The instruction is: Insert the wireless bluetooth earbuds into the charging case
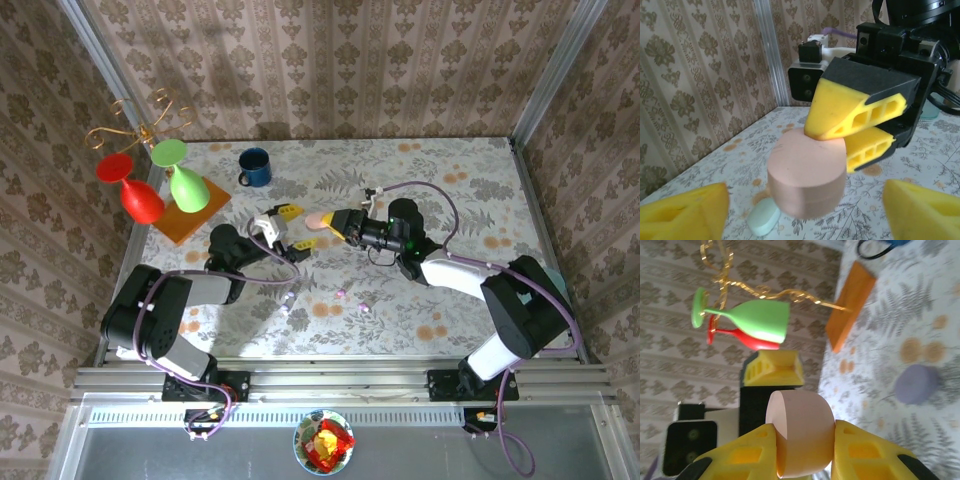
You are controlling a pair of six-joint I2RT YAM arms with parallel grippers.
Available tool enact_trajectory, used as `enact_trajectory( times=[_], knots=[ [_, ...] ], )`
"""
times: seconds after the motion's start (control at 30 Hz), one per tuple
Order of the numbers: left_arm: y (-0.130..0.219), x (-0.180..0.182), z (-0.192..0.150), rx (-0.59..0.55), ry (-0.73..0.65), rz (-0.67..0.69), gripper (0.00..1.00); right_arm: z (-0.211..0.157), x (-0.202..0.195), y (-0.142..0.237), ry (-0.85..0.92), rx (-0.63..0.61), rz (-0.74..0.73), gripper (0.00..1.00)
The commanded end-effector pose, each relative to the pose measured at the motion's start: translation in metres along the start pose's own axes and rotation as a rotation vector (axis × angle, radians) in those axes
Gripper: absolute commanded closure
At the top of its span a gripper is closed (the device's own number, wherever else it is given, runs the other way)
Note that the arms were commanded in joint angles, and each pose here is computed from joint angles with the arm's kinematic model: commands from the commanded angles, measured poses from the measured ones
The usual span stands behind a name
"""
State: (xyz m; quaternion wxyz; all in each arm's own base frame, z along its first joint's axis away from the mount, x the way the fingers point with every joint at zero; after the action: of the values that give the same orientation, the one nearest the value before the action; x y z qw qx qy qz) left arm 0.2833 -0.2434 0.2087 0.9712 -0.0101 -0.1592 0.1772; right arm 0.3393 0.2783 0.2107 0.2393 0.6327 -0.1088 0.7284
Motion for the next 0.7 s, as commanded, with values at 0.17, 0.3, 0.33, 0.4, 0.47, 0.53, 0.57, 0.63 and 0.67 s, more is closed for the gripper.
enact_trajectory(
  times=[0.17, 0.3, 0.33, 0.4, 0.47, 0.53, 0.57, 0.63, 0.67],
  knots=[
    [0.02, 0.002, -0.009, 0.043, 0.014, 0.073, 0.01, 0.021, -0.057, 0.008, 0.139, -0.113, -0.338, 0.79],
    [0.024, 0.004, -0.019, 0.118, 0.03, 0.098, 0.0, 0.03, -0.079, 0.001, 0.149, -0.126, -0.426, 0.79],
    [0.024, 0.004, -0.024, 0.155, 0.036, 0.097, 0.0, 0.033, -0.084, -0.003, 0.155, -0.134, -0.442, 0.79],
    [0.024, 0.004, -0.033, 0.219, 0.045, 0.09, 0.0, 0.036, -0.1, -0.008, 0.142, -0.137, -0.481, 0.79],
    [0.026, 0.006, -0.036, 0.254, 0.048, 0.107, 0.0, 0.039, -0.112, -0.013, 0.134, -0.14, -0.511, 0.79],
    [0.027, 0.008, -0.036, 0.271, 0.054, 0.115, 0.0, 0.041, -0.121, -0.017, 0.125, -0.142, -0.53, 0.79],
    [0.029, 0.012, -0.037, 0.292, 0.048, 0.145, 0.0, 0.041, -0.125, -0.018, 0.119, -0.142, -0.54, 0.79],
    [0.031, 0.015, -0.038, 0.304, 0.046, 0.176, 0.0, 0.042, -0.134, -0.021, 0.106, -0.144, -0.555, 0.79],
    [0.032, 0.017, -0.039, 0.311, 0.048, 0.193, 0.0, 0.042, -0.139, -0.022, 0.098, -0.142, -0.564, 0.79]
  ],
)
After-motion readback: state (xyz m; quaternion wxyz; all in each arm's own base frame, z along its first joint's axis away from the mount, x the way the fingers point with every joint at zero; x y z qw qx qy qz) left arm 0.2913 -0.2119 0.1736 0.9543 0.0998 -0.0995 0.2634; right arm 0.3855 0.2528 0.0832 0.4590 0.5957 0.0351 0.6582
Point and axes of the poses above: each hand's point on the last joint's axis, 136 mm out from that joint toward the fingers, its own y axis back along the fingers, its own x axis along the line the jaws close on, z = x × y, the point moved 2 cm from there along y, back along the fingers, and after that the axes turned 8 degrees about -y, right-handed, at the moved point
